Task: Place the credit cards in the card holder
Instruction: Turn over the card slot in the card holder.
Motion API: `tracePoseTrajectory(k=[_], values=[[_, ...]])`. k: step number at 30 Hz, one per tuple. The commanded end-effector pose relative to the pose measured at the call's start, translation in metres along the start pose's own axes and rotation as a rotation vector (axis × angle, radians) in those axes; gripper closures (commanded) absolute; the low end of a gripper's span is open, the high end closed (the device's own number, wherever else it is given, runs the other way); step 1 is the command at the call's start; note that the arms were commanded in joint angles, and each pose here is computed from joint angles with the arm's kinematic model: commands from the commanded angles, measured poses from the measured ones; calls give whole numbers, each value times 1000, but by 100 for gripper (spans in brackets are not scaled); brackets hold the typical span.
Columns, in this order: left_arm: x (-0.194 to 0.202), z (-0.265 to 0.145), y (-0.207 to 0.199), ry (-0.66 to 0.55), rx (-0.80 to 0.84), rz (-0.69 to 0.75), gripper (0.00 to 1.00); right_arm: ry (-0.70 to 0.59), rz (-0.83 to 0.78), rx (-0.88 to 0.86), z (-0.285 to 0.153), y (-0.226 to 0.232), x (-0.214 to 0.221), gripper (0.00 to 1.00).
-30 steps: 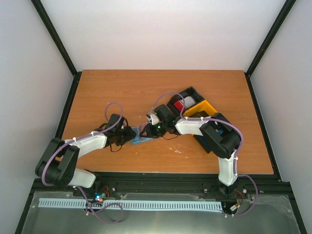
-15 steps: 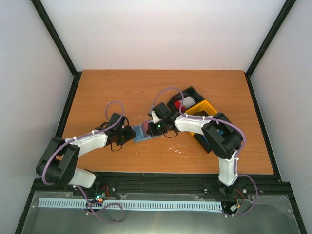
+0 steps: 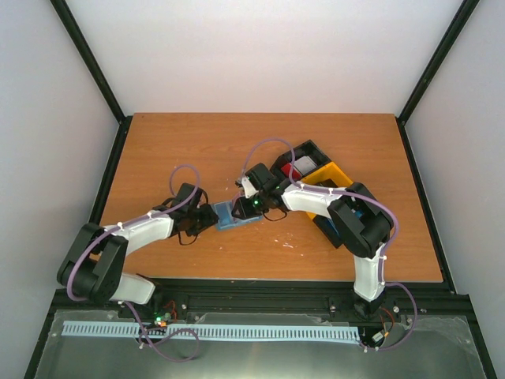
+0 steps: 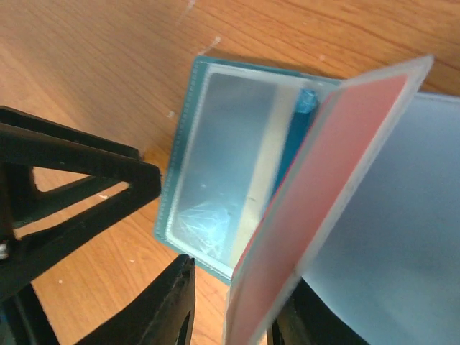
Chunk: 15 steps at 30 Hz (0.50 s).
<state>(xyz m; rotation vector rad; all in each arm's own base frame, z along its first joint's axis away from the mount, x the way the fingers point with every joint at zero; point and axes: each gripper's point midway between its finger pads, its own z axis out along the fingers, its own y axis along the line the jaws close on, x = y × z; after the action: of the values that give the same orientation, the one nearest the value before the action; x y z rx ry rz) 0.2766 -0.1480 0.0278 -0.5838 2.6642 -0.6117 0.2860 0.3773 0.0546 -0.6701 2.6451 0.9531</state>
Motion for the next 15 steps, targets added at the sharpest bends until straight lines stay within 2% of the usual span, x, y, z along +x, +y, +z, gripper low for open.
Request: tracePoseTrajectory(k=[1, 7, 15], values=[[-1, -9, 16, -19, -83, -25, 49, -43, -46, -93, -3, 28, -17, 71], [-15, -28, 20, -113, -109, -58, 47, -23, -95, -268, -3, 58, -15, 65], [-22, -41, 15, -167, -82, -64, 47, 4, -89, -291, 8, 56, -12, 63]])
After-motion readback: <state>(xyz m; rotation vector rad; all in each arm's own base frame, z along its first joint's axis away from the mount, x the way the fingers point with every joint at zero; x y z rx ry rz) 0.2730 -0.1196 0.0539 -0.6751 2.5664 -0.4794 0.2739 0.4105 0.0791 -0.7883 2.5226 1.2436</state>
